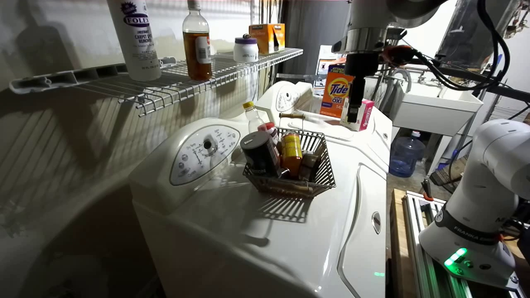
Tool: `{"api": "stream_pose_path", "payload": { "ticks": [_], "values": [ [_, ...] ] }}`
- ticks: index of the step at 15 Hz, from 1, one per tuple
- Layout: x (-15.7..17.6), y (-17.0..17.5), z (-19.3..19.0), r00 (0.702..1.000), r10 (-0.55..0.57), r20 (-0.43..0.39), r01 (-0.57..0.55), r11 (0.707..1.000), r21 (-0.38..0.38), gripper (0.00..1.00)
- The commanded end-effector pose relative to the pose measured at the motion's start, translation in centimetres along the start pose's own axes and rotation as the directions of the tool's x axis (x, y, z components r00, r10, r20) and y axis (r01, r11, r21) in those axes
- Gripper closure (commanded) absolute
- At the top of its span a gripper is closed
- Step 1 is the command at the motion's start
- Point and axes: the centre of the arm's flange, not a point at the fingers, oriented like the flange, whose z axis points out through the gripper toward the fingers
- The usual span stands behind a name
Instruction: Pick up the clear bottle with brown liquid and put it in the brown basket
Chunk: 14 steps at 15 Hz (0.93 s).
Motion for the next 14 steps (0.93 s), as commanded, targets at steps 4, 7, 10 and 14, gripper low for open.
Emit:
{"api": "stream_pose_path", "payload": {
  "ticks": [4, 7, 10, 14],
  "values": [
    [7.2, -10.3, -5.3, 0.969, -0.23, -0.091, 0.213, 0.962, -0.17, 0.0],
    [11.4, -12.6, -8.2, 0.959, -0.214, -0.185, 0.184, 0.969, -0.164, 0.0],
    [16.0, -13.7, -10.7, 0.943, -0.187, -0.277, 0.151, 0.978, -0.146, 0.0],
    [21.5, -14.9, -12.4, 0.917, -0.166, -0.362, 0.134, 0.985, -0.112, 0.0]
  ]
}}
